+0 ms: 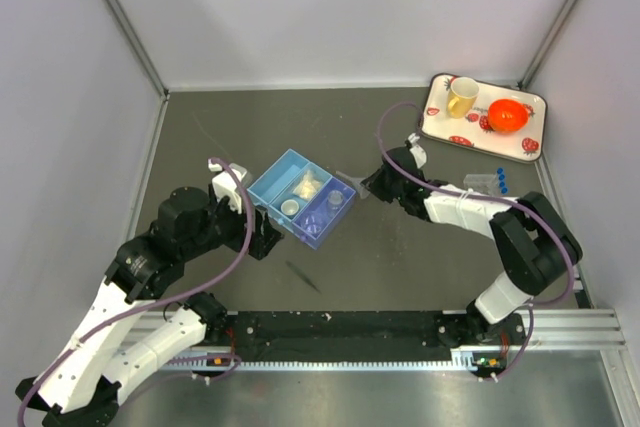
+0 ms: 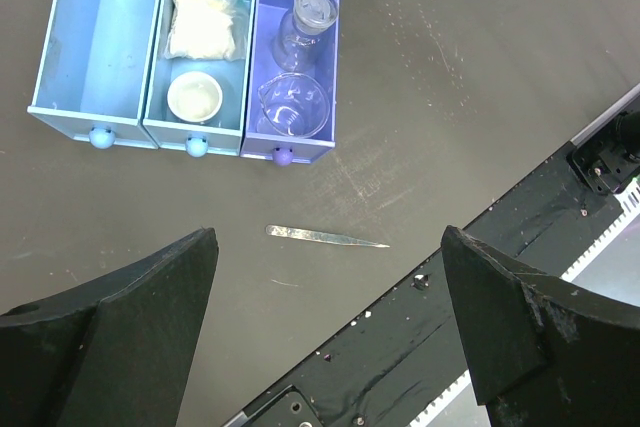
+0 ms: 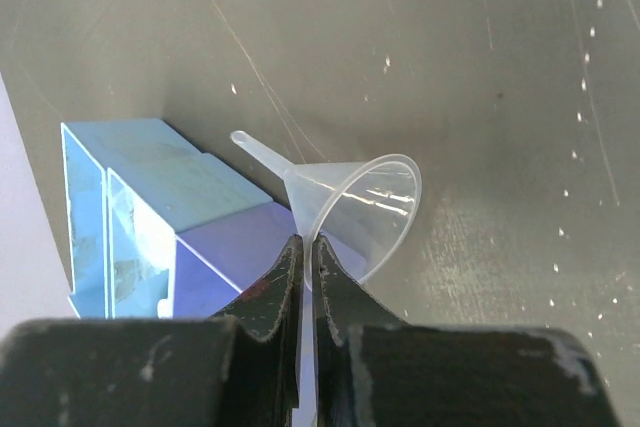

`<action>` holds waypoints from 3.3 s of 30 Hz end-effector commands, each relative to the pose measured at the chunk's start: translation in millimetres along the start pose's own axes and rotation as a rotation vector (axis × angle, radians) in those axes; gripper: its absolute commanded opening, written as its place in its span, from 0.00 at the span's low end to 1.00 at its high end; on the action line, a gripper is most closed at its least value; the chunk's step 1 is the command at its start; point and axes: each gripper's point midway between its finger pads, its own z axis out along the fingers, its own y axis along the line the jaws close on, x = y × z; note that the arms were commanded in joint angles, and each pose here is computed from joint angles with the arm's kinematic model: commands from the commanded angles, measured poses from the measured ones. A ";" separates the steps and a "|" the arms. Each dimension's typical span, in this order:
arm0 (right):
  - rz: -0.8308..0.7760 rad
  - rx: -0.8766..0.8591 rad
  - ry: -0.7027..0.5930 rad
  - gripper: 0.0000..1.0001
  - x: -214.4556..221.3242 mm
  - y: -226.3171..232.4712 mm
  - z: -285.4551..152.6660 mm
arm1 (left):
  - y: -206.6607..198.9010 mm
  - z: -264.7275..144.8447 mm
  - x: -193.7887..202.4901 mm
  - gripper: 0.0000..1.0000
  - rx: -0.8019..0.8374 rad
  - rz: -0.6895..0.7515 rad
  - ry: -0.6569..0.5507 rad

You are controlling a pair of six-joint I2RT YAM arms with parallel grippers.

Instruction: Organize the chemistry lab equipment

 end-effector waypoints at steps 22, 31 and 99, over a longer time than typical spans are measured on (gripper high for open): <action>-0.824 -0.466 0.064 0.00 -58.7 184.9 -72.3 | -9.9 -8.6 -21.5 0.99 0.036 0.019 -0.061; -0.934 -0.642 0.210 0.00 -23.7 214.7 -30.1 | -4.4 -7.3 -13.4 0.99 0.014 0.019 -0.048; -1.355 -0.682 0.507 0.24 108.5 165.1 65.8 | -9.8 -10.2 -4.7 0.99 0.057 0.025 -0.054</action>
